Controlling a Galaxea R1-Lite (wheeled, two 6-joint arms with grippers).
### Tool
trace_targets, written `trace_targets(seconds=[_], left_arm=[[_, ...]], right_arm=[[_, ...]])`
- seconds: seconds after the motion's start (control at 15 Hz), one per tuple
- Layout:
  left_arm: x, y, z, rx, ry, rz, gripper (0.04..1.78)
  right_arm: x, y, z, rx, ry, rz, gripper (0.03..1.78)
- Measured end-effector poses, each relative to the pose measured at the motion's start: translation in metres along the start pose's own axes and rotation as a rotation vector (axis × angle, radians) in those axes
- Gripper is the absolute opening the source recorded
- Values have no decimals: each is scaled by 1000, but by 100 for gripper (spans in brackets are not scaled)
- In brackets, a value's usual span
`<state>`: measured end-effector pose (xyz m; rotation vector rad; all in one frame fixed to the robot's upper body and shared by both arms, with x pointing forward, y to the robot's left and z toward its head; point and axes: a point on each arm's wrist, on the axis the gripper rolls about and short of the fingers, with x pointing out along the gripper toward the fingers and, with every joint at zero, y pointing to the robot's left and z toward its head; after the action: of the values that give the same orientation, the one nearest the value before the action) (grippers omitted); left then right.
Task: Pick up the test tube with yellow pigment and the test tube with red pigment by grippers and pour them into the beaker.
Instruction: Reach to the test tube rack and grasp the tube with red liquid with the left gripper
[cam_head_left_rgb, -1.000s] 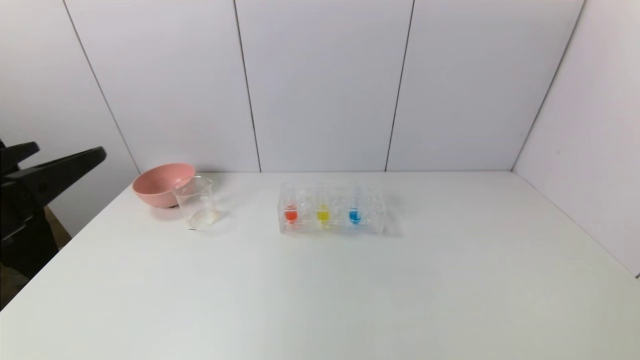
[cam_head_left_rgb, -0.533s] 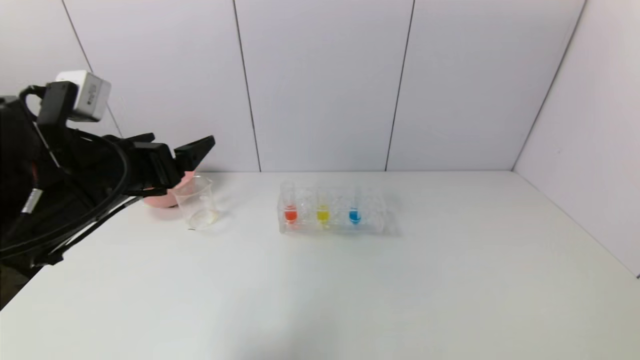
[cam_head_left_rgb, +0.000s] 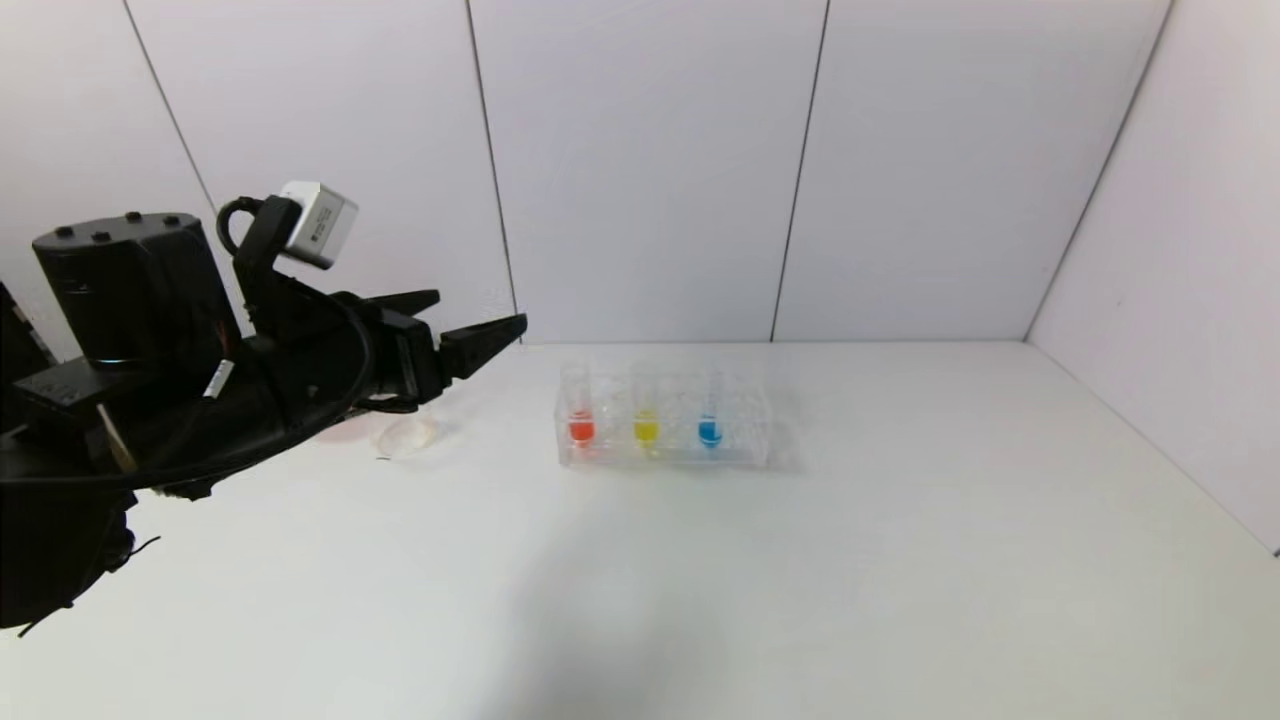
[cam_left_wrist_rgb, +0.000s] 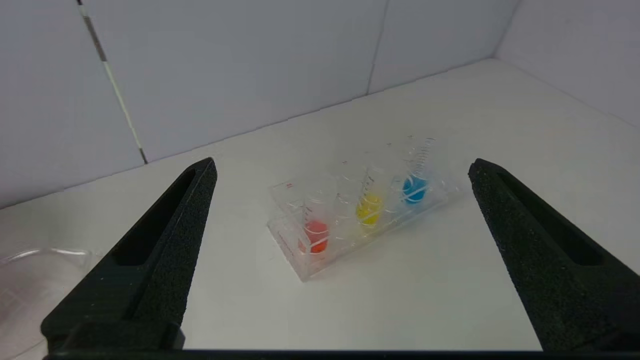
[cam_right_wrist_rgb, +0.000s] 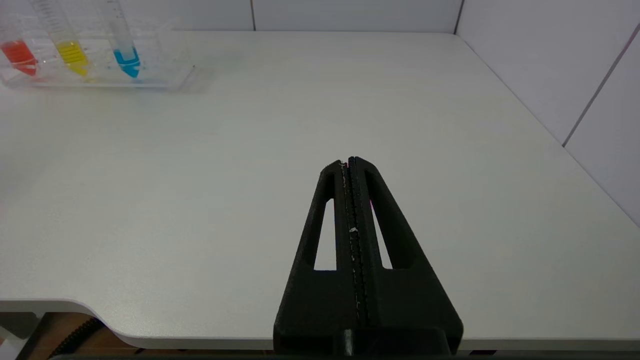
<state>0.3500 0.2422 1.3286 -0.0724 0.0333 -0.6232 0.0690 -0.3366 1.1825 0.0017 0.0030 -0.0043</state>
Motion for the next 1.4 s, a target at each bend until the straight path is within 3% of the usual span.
trace_targets(seconds=[0.33,0.73,1.07,1.4], left_arm=[[20,22,-9,13,1,-113,176],[37,36,-26,61,32,-366,176],[58,48,-44,136,46,-397,176],[81,58,-57,197,-20,-472,176]], right_arm=[[0,0,0,0,0,0,11],[0,0,0,0,0,0,11],[0,0,0,0,0,0,11],[0,0,0,0,0,0,11]])
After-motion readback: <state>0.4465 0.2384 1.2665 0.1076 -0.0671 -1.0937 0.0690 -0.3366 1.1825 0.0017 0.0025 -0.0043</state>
